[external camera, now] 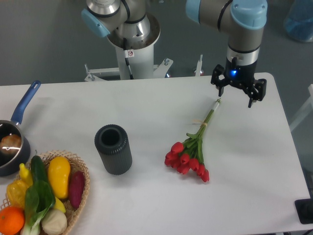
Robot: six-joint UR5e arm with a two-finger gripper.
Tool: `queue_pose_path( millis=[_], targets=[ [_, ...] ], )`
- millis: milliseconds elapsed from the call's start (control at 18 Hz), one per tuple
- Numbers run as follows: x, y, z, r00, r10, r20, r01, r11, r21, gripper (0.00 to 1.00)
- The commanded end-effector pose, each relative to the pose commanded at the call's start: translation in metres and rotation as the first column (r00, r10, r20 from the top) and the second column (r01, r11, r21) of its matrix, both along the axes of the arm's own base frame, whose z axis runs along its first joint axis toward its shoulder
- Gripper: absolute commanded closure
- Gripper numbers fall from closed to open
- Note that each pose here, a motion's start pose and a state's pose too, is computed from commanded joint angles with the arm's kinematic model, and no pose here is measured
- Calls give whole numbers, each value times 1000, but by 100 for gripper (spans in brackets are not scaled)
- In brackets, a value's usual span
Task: Pick up the flowers from the table
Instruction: 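Move the open gripper over the stems of the red tulip bunch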
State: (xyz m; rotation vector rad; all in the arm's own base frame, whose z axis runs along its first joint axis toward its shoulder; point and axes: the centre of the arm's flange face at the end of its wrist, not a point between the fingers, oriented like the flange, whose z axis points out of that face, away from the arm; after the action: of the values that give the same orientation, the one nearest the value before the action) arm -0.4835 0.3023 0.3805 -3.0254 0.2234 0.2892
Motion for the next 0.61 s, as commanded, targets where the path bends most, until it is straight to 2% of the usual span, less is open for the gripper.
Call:
queue_pose_path(
  millis=[222,389,611],
  targets=[
    [2,3,-3,1000,-6,6,6,1000,0,0],
    [7,4,-19,1000,0,30,0,1000,-3,0],
    [24,4,-56,994,-8,108,7,1000,5,0]
  ],
)
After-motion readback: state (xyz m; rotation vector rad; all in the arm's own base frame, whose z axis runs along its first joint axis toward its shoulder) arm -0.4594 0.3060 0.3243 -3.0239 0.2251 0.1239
